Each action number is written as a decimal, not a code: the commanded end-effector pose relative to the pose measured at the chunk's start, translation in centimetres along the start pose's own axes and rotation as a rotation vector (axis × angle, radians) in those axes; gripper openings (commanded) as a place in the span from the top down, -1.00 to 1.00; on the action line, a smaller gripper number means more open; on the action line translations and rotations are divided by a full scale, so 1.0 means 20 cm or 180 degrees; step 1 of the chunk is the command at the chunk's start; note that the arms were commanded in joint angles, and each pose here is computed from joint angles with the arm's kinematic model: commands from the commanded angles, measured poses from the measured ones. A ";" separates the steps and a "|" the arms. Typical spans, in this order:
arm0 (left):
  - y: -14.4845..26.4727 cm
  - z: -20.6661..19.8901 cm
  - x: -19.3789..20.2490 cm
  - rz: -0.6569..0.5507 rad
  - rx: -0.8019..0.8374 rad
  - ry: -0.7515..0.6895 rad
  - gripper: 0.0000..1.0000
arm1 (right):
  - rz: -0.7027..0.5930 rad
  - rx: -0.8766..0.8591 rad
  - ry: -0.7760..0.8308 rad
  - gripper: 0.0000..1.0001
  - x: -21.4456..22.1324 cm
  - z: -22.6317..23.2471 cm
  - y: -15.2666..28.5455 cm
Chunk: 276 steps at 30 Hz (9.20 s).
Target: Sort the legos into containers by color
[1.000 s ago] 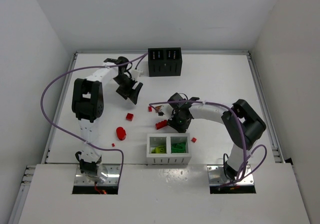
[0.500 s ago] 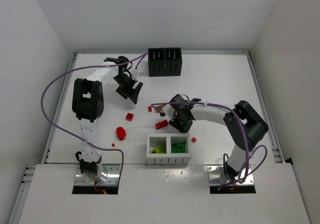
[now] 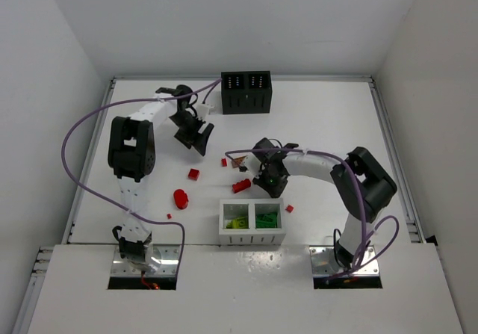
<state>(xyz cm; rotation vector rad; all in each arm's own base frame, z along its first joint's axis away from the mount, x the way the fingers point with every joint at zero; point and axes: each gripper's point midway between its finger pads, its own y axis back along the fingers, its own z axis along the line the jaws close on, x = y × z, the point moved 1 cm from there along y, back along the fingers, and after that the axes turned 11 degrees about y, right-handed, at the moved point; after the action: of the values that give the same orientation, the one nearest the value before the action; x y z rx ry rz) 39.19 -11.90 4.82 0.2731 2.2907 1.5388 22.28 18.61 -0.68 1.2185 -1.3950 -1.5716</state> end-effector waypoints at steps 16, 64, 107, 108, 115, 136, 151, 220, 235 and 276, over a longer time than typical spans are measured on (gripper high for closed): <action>0.17 0.05 -0.06 -0.0877 -0.0063 0.0129 -0.63 | -0.0208 0.0265 -0.0321 1.00 -0.29 -0.42 0.24; 0.38 0.10 -0.06 -0.1739 -0.0267 0.0871 -0.99 | -0.1824 -0.1076 0.2201 1.00 -0.65 -0.05 0.81; 0.48 0.00 0.56 -0.1423 -0.0299 0.0554 -0.99 | -0.1634 -0.1543 0.2493 -0.02 -0.65 0.63 0.66; 0.49 -0.01 0.59 -0.1397 -0.0275 0.0482 -0.99 | -0.1637 -0.1502 0.2474 -0.02 -0.66 0.62 0.65; 0.53 -0.09 0.63 -0.1265 -0.0176 0.0213 -0.99 | -0.2016 -0.0461 0.1284 0.00 -0.92 0.29 0.81; 0.34 -0.15 0.78 0.0297 -0.0554 -0.0153 -0.59 | -0.2136 0.0103 -0.0820 -0.09 -0.70 -0.38 0.86; 0.13 -0.21 0.80 0.0480 -0.0475 -0.1211 -0.99 | -0.2103 0.0092 -0.0753 -0.11 -0.63 -0.41 0.86; 0.50 -0.45 -0.28 -0.1211 -0.0255 -0.0957 0.66 | -0.2077 0.0665 -0.1052 -0.13 -0.52 -0.60 0.86; 0.53 -0.39 -1.12 -0.2359 -0.0488 -0.0593 0.66 | -0.2025 0.1140 -0.1482 -0.15 -0.48 -0.86 0.94; 1.02 -0.37 -1.26 -0.3469 -0.0495 -0.0285 -0.47 | -0.1784 0.0601 -0.0090 -0.14 -0.73 -0.79 0.70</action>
<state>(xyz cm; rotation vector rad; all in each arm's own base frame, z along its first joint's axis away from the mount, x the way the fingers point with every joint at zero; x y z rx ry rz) 60.01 -22.79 19.32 -0.6050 1.7991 1.1591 41.48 22.57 16.49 1.7438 -1.4694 -2.0264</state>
